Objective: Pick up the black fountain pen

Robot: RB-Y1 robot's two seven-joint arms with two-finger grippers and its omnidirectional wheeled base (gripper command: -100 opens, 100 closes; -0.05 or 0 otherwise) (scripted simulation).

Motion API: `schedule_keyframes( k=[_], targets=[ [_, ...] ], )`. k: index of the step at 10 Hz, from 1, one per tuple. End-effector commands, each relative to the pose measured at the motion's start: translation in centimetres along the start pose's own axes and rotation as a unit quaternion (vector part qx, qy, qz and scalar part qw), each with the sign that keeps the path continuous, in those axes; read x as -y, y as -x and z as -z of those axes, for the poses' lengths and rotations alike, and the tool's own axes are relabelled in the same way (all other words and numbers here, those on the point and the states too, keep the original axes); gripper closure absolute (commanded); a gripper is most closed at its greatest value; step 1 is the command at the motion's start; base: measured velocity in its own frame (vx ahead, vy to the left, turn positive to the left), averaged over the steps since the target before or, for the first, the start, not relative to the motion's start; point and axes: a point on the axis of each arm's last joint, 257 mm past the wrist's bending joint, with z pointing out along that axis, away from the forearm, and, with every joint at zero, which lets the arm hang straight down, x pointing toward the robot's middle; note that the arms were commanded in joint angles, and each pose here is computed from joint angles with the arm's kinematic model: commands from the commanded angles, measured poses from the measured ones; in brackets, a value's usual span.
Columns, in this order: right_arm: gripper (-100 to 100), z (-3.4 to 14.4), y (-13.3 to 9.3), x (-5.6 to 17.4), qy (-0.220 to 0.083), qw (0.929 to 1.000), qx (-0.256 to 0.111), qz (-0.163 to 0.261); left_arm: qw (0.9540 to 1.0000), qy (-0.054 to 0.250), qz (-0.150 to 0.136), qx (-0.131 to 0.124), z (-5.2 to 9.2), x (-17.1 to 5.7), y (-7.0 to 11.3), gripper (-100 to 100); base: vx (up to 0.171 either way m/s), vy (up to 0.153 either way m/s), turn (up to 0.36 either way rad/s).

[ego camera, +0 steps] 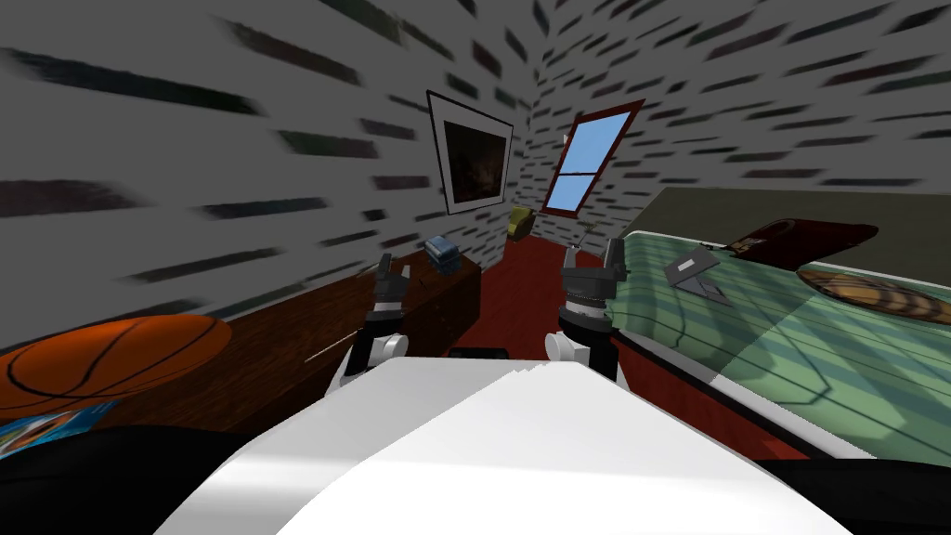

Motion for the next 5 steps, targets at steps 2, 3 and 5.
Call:
schedule_keyframes(
  k=[2,3,5],
  targets=[
    [0,0.0,0.0,0.0,0.000,1.0000,0.000,0.000,0.9994,0.028,-0.011,-0.018,-0.5,-1.3,-0.2,-100,-0.088,0.003,-0.014],
    [0,0.0,0.0,0.0,0.000,1.0000,0.000,0.000,0.9988,0.037,-0.017,-0.028,-0.9,-1.6,-0.2,-100,-0.113,-0.003,-0.051],
    [0,0.0,0.0,0.0,0.000,1.0000,0.000,0.000,0.9974,0.056,-0.024,-0.039,-1.2,-2.4,-0.3,-100,-0.080,0.003,-0.018]
  ],
)
